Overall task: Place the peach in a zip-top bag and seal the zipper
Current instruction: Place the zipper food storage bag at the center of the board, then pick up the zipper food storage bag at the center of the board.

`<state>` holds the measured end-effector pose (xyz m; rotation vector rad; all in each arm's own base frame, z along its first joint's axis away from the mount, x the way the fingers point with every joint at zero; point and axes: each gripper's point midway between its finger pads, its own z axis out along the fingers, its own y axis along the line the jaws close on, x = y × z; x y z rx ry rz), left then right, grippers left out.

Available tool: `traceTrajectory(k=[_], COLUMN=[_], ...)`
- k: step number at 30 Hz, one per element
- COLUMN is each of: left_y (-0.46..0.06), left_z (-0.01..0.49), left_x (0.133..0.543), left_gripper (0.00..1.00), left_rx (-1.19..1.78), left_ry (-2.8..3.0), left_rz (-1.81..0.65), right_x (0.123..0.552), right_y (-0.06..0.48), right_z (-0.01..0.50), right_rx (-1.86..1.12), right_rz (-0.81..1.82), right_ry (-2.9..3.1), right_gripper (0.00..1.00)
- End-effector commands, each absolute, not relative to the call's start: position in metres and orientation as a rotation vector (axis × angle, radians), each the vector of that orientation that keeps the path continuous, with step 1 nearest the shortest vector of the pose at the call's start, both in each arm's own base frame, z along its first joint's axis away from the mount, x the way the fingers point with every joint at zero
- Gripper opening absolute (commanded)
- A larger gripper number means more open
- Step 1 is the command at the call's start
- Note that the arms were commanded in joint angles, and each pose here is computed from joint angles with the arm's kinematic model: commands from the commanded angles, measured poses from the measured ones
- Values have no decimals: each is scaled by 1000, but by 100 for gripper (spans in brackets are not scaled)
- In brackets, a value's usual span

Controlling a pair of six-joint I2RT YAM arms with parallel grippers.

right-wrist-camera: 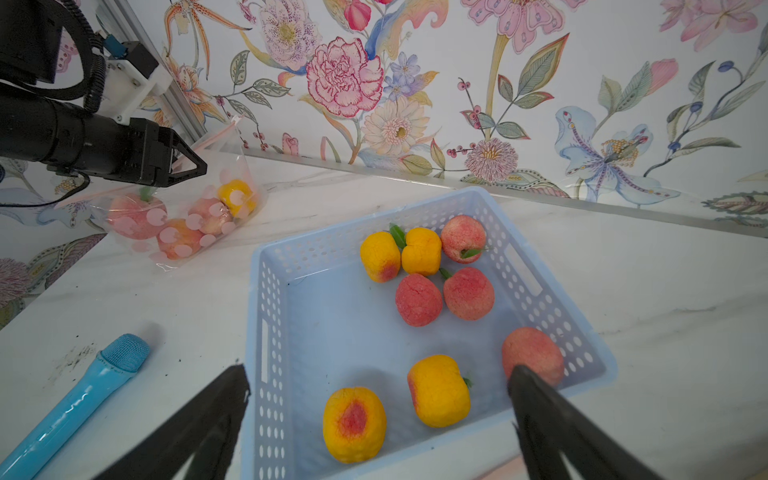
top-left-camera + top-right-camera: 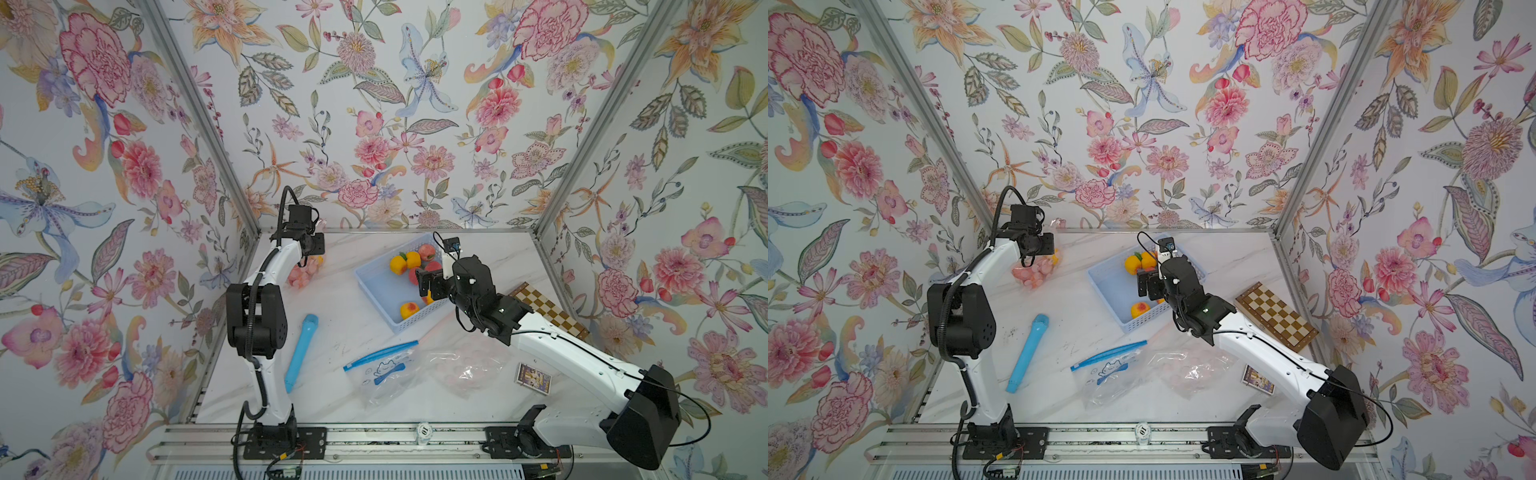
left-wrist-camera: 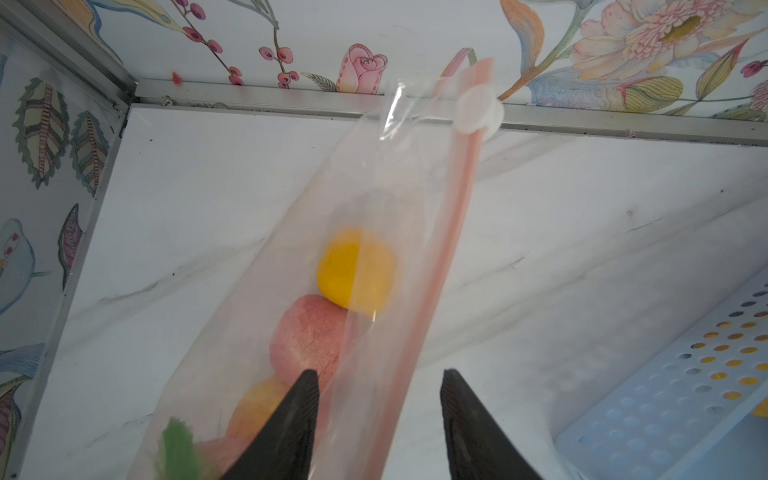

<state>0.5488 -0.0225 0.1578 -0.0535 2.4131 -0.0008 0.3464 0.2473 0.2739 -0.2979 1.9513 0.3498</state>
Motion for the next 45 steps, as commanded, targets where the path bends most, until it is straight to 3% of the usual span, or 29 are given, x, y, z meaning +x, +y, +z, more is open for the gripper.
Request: traceTrajectory(k=[1, 12, 31, 39, 45], left_y=[-21, -4, 4, -36, -67], left_z=[190, 202, 278, 274, 246], left_x=[548, 533, 490, 410, 353], left_gripper=[66, 99, 99, 99, 99], left_rx=[-58, -33, -95, -136, -93], left_ry=[2356, 2361, 2181, 2106, 2126], left_rz=[1, 112, 89, -92, -125], right_x=[348, 348, 348, 343, 312], right_y=[251, 257, 247, 239, 236], right_z=[279, 280, 277, 264, 239], right_rx=[-284, -302, -252, -238, -230], right_rz=[383, 402, 353, 314, 305], right_ry=[1953, 1960, 2005, 2076, 2260], right_gripper=[99, 99, 99, 99, 99])
